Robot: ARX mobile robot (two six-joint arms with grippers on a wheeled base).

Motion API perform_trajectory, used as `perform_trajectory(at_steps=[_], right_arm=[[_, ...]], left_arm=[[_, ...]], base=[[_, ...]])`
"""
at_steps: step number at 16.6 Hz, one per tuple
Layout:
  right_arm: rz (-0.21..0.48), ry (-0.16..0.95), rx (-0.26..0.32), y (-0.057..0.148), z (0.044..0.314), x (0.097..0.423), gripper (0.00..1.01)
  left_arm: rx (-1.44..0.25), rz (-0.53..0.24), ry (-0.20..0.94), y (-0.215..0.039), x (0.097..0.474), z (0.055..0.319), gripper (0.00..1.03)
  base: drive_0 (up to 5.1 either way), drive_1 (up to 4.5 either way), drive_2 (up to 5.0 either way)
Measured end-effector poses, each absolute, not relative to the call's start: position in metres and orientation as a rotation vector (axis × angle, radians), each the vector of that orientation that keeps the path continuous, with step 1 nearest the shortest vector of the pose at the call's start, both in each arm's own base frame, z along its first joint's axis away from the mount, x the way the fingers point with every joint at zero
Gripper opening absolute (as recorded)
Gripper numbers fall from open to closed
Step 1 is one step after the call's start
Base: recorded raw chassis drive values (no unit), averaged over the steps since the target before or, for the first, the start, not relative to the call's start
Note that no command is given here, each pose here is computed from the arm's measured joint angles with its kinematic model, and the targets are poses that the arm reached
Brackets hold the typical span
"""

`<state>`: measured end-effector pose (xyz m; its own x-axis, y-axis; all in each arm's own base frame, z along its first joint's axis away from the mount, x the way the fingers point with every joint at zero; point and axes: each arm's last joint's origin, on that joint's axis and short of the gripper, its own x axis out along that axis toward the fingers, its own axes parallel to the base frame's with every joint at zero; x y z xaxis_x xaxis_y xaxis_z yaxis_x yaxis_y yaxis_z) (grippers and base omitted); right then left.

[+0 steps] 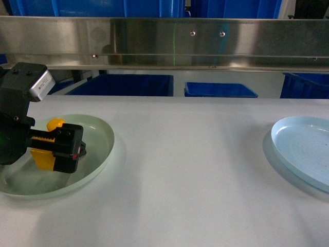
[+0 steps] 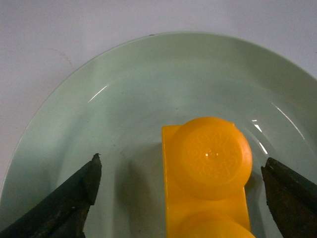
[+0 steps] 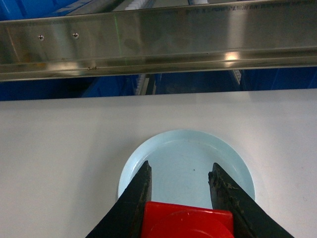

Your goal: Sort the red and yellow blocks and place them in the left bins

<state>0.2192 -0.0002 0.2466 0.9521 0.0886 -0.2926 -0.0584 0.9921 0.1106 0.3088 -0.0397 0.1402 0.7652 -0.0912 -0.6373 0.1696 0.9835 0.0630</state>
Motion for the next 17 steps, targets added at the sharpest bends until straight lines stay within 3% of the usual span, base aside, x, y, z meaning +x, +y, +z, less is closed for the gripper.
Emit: perform_trajectory(at_steps=[1, 2, 3, 4, 10, 17], right_arm=[[0.075, 0.302, 0.101, 0.0, 0.247, 0.219, 0.29], [0.075, 0.302, 0.101, 0.0, 0.247, 0.219, 0.29], [0.075, 0.302, 0.101, 0.0, 0.247, 0.219, 0.29], [0.075, 0.302, 0.101, 0.0, 0.247, 0.219, 0.29], [0.075, 0.302, 0.101, 0.0, 0.247, 0.219, 0.29], [0.075, 0.302, 0.101, 0.0, 0.247, 0.219, 0.29]], left_arm=[[0.121, -0.142, 0.692, -0.039, 0.309, 0.139, 0.88], [0.117, -0.149, 0.701, -0.038, 0.309, 0.137, 0.68], [0.115, -0.152, 0.696, -0.038, 0.31, 0.137, 0.39], [0.103, -0.133, 0.669, -0.03, 0.314, 0.141, 0.29], [0.071, -0.097, 0.556, -0.015, 0.314, 0.175, 0.29], [-0.041, -0.069, 0.379, -0.009, 0.261, 0.267, 0.29]], base=[[0.0, 0.0, 0.0], [0.0, 0.0, 0.0], [0.0, 0.0, 0.0], [0.0, 0.0, 0.0], [0.0, 0.0, 0.0], [0.0, 0.0, 0.0]])
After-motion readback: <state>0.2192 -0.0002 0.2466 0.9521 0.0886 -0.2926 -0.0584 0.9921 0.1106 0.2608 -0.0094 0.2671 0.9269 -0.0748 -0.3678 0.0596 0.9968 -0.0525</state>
